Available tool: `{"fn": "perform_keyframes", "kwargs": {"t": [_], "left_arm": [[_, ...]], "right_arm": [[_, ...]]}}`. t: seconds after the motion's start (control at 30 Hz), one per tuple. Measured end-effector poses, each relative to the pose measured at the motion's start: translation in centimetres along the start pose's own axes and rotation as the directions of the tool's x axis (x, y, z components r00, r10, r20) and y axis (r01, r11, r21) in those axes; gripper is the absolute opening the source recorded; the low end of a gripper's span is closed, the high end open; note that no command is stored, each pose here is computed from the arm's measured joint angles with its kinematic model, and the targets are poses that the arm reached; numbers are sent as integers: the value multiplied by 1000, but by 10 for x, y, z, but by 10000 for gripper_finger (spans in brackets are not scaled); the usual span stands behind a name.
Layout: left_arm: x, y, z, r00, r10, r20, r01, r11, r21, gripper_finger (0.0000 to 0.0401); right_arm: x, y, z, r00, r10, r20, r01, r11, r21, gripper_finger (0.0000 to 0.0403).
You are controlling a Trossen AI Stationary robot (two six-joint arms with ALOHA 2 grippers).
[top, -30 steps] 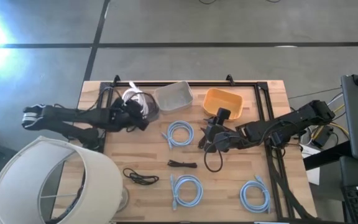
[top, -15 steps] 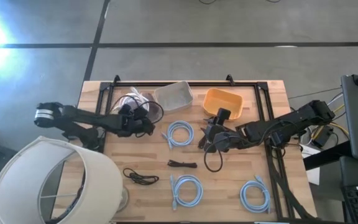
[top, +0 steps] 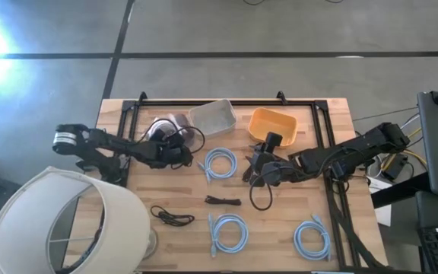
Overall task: Pick & Place USB Port
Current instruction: Put the white HDMI cable into the black bin, then put the top blue HDMI cable into the gray bin
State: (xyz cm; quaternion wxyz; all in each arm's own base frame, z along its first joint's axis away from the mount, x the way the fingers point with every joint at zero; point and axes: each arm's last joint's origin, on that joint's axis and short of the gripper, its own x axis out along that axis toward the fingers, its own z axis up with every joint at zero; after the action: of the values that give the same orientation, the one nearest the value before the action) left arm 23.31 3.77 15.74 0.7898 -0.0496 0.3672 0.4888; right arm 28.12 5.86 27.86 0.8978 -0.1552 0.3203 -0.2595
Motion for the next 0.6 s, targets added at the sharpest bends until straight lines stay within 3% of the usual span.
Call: {"fn": "perform_keyframes", "kwargs": {"t": [0.4, 0.6], "left_arm": [[-23, 1, 40, 993, -50, 108, 44, 998, 49, 176], [-34, -7, 56, 978, -135, 157, 122, 988, 92, 175]], "right_arm": [[4, 5, -3, 1000, 13, -17, -13, 1000, 8, 176], [18, 20, -10, 987, 137, -84, -137, 991, 4, 186]]}}
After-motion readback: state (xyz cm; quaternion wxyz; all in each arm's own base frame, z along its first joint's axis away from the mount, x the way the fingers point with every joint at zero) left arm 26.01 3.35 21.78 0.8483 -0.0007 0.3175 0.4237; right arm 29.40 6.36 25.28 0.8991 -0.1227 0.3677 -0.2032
